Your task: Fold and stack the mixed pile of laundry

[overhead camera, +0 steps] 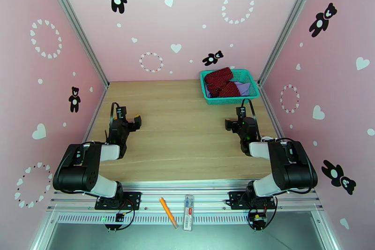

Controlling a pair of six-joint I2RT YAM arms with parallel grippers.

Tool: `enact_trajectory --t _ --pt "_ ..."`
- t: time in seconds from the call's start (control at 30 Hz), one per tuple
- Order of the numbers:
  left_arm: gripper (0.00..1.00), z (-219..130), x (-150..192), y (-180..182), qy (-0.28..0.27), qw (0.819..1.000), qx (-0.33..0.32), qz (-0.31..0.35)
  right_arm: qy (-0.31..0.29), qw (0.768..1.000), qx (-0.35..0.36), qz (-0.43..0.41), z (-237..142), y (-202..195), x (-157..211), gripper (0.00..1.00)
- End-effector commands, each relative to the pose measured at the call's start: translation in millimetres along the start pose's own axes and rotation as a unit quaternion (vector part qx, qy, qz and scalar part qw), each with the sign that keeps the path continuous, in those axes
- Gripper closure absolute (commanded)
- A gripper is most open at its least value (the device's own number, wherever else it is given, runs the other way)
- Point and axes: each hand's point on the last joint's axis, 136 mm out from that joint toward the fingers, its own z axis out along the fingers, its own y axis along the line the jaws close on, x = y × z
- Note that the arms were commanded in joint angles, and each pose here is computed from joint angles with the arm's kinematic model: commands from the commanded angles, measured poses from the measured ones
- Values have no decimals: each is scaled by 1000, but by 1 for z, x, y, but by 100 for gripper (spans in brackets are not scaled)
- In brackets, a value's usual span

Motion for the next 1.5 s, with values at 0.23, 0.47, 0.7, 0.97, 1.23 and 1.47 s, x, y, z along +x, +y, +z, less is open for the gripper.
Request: enact_trajectory --t 0.23,0.47,0.7,0.97,1.23,1.47 --pt "2 4 -5 5 -8 1000 -11 -7 -16 1000 -3 -3 4 1 -11 1" --pt "2 4 -5 5 -7 1000 -11 -7 -16 1000 -3 -3 4 2 -11 1" --pt "2 4 -5 5 -7 1000 -12 -7 -16 1000 -3 -3 4 1 -11 1" --pt "2 4 -5 5 -7 1000 -12 -7 -16 1000 -3 -3 3 1 -11 1" --pt "2 -13 -44 15 3 998 -54 -24 9 999 -35 -17 -10 12 -28 1" --pt "2 -84 -157 19 15 979 -95 -179 73 997 14 27 -100 -3 -114 1"
